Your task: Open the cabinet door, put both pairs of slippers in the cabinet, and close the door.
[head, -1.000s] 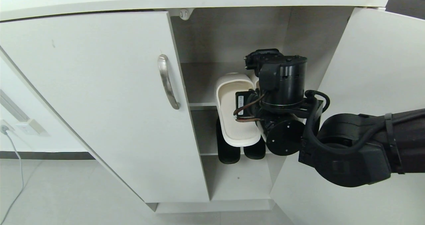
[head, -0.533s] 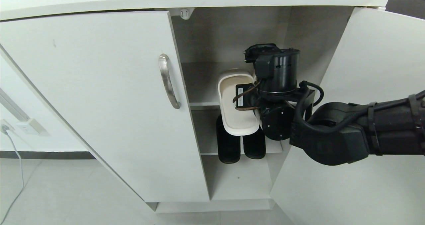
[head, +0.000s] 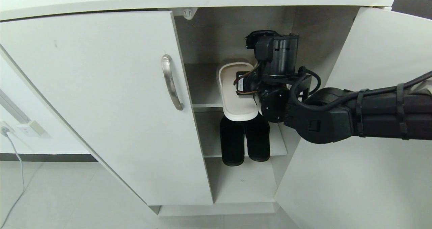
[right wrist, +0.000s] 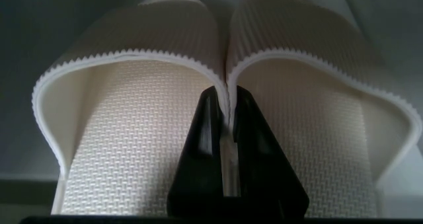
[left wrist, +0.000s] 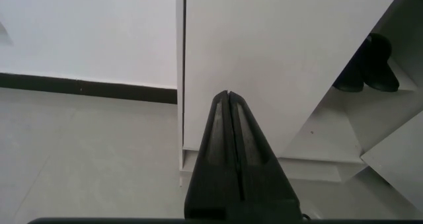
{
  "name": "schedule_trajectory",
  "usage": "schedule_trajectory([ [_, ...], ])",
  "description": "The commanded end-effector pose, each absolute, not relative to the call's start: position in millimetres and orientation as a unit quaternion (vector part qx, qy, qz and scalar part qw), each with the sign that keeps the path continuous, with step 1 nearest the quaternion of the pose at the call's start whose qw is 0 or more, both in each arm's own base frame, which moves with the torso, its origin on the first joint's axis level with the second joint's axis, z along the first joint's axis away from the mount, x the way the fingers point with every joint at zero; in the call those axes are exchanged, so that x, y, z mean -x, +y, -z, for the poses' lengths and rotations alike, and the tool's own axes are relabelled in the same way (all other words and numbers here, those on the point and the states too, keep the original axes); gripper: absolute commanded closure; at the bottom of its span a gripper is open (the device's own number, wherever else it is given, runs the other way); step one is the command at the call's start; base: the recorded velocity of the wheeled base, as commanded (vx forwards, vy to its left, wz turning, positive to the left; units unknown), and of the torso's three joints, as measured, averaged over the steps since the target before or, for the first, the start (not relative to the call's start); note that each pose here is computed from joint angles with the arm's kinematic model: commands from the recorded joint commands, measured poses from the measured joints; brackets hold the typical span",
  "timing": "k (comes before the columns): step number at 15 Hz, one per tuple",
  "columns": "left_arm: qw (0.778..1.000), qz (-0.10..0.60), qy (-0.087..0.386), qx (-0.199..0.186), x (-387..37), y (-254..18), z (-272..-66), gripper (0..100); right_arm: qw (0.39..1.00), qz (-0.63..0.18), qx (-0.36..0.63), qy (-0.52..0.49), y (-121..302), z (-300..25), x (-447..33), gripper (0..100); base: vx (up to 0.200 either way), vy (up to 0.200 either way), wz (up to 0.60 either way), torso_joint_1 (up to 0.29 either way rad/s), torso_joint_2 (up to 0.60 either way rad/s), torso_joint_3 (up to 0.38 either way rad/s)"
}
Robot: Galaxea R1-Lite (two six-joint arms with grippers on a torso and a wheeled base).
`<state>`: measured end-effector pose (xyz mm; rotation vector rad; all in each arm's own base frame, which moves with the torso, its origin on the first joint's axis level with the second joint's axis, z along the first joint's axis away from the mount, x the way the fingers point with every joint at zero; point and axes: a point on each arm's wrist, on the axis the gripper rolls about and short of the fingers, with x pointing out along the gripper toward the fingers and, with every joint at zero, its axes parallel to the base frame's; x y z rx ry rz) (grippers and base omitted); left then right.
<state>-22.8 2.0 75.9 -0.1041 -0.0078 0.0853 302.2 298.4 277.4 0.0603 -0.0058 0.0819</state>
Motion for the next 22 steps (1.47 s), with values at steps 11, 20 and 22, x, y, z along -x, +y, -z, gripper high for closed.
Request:
schedule_trajectory([
  [11, 0.998, -0.044, -0.004, 0.052, 23, 2, -76, 100, 0.999, -0.037, -0.02, 0.004, 305, -273, -313, 0, 0.0, 0.0, 0.0, 0.0, 0.0, 0.0],
  [20, 0.998, -0.044, -0.004, 0.054, 23, 2, -76, 100, 0.997, -0.079, -0.008, 0.015, 293, -286, -253, 0, 0.0, 0.0, 0.0, 0.0, 0.0, 0.0],
  [22, 0.998, -0.044, -0.004, 0.053, 23, 2, -76, 100, 0.995, -0.097, -0.011, 0.018, 279, -292, -226, 0, 0.0, 0.0, 0.0, 0.0, 0.0, 0.0],
])
